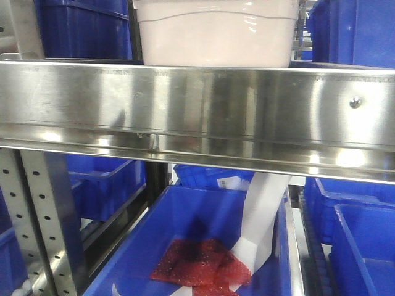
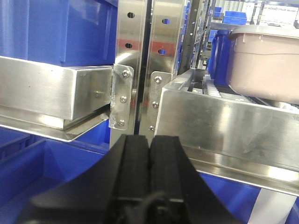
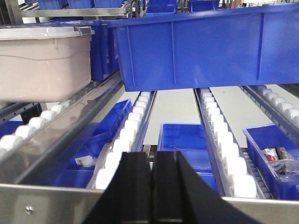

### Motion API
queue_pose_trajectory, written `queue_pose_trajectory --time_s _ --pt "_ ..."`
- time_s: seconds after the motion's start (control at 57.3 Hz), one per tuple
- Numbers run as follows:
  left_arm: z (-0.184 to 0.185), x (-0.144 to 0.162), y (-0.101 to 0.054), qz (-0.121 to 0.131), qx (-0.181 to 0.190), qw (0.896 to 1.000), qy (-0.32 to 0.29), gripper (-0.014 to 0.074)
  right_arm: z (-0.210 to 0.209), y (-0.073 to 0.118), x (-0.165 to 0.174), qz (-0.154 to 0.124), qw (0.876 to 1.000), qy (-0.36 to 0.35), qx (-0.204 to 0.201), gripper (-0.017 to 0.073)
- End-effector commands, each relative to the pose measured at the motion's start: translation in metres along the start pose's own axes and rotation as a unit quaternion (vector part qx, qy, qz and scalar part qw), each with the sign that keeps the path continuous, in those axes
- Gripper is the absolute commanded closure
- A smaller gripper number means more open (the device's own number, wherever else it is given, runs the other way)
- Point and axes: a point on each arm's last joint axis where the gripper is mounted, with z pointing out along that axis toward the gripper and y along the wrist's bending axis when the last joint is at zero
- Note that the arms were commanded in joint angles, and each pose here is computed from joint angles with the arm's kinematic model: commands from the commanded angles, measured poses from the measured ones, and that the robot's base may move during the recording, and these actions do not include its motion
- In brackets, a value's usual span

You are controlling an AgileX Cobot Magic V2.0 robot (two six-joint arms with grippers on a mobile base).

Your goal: Grab white bin and place on right shelf

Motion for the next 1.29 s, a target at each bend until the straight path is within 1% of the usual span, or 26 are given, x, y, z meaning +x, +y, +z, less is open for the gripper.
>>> queue_pose_trajectory --time_s 0.0,0.087,0.122,0.209,0.332,0.436,0.611,0.908,1.047,1.274 --pt "-0.001 -0.006 0.000 -0.004 0.003 0.999 -0.050 0.0711 0.002 0.002 -0.010 -0.012 0.998 -0.056 -0.010 0.0482" --pt "-0.001 -0.006 0.000 -0.004 0.003 0.999 -0.050 0.0711 0.004 0.003 -0.002 -0.028 0.998 -0.052 -0.017 0.0482" --pt "-0.001 -0.006 0.000 -0.004 0.003 0.999 -0.050 0.0711 0.005 0.003 0.002 -0.027 0.998 -0.050 -0.020 0.0482" --pt "-0.001 -0.006 0.000 -0.004 0.003 0.999 -0.050 0.0711 0.007 0.003 0.007 -0.037 0.998 -0.050 -0.020 0.0482" --pt "-0.001 -0.006 0.000 -0.004 0.003 0.999 -0.050 0.0711 0.004 0.001 0.018 -0.037 0.997 -0.073 -0.018 0.0482" --pt "-0.001 -0.006 0.000 -0.004 0.003 0.999 -0.050 0.0711 0.000 -0.001 0.035 -0.037 0.995 -0.091 -0.017 0.0482" --pt "-0.001 -0.006 0.000 -0.004 0.003 0.999 -0.048 0.0711 0.007 -0.004 0.063 -0.038 0.996 -0.084 -0.013 0.0482" --pt "-0.001 -0.006 0.000 -0.004 0.003 0.999 -0.048 0.0711 0.007 -0.004 0.062 -0.037 0.996 -0.080 -0.013 0.0482" --pt "-0.001 -0.006 0.000 -0.004 0.003 0.999 -0.048 0.0711 0.007 -0.004 0.060 -0.023 0.995 -0.092 -0.014 0.0482" --pt "-0.001 -0.006 0.000 -0.004 0.003 0.999 -0.048 0.0711 0.007 -0.004 0.060 -0.022 0.995 -0.093 -0.014 0.0482"
